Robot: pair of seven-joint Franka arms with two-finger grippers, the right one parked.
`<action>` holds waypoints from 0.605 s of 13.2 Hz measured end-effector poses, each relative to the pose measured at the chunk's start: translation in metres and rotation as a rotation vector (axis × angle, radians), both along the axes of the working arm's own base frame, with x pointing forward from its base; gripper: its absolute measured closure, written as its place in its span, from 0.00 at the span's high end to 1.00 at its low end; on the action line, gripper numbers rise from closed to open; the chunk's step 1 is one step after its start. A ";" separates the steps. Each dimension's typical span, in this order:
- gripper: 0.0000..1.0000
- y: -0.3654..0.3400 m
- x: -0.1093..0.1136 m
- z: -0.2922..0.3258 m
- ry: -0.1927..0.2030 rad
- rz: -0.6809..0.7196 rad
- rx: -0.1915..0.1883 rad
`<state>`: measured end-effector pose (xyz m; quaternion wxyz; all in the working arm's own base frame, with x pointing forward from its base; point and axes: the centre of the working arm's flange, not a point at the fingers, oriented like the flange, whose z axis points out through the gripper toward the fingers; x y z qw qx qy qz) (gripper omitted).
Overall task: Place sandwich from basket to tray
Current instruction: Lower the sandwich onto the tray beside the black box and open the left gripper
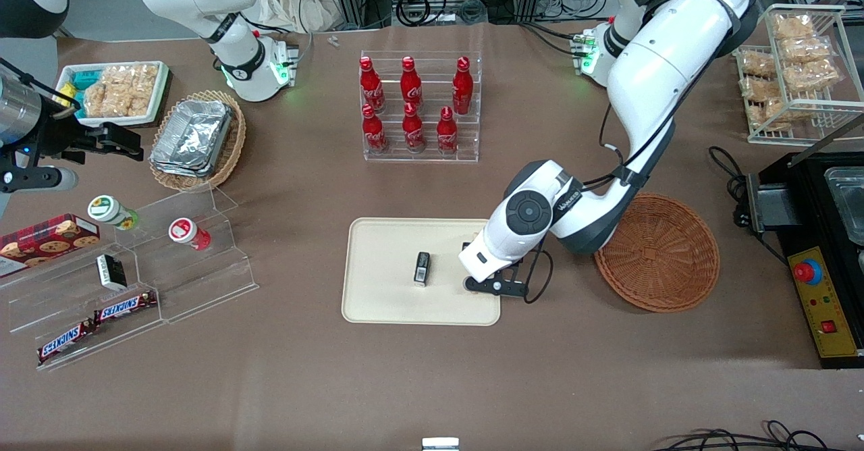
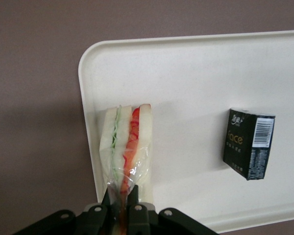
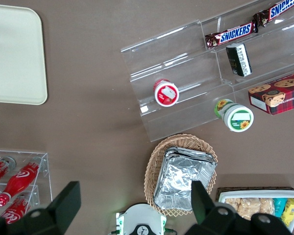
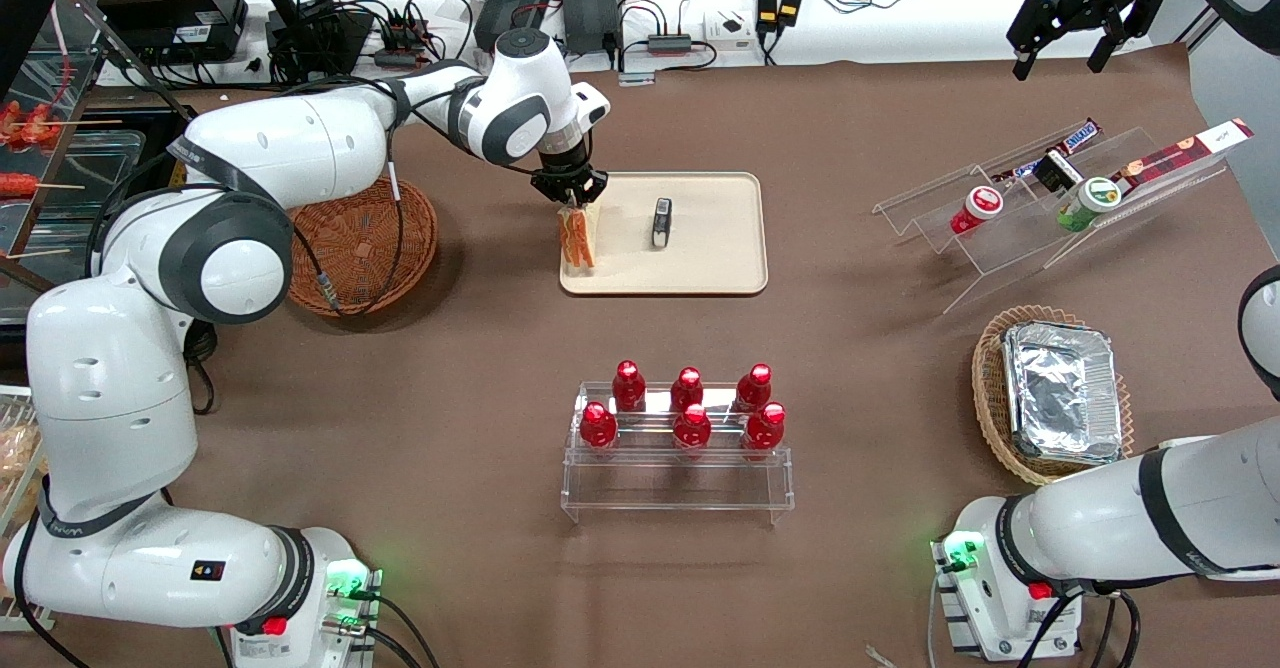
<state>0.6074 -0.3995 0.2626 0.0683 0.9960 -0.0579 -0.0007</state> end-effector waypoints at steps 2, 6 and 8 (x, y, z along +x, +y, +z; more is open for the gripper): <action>0.14 -0.002 0.000 0.001 -0.005 -0.002 -0.001; 0.30 -0.003 -0.002 -0.006 0.005 0.012 0.003; 0.52 -0.003 -0.002 -0.008 0.010 0.028 0.004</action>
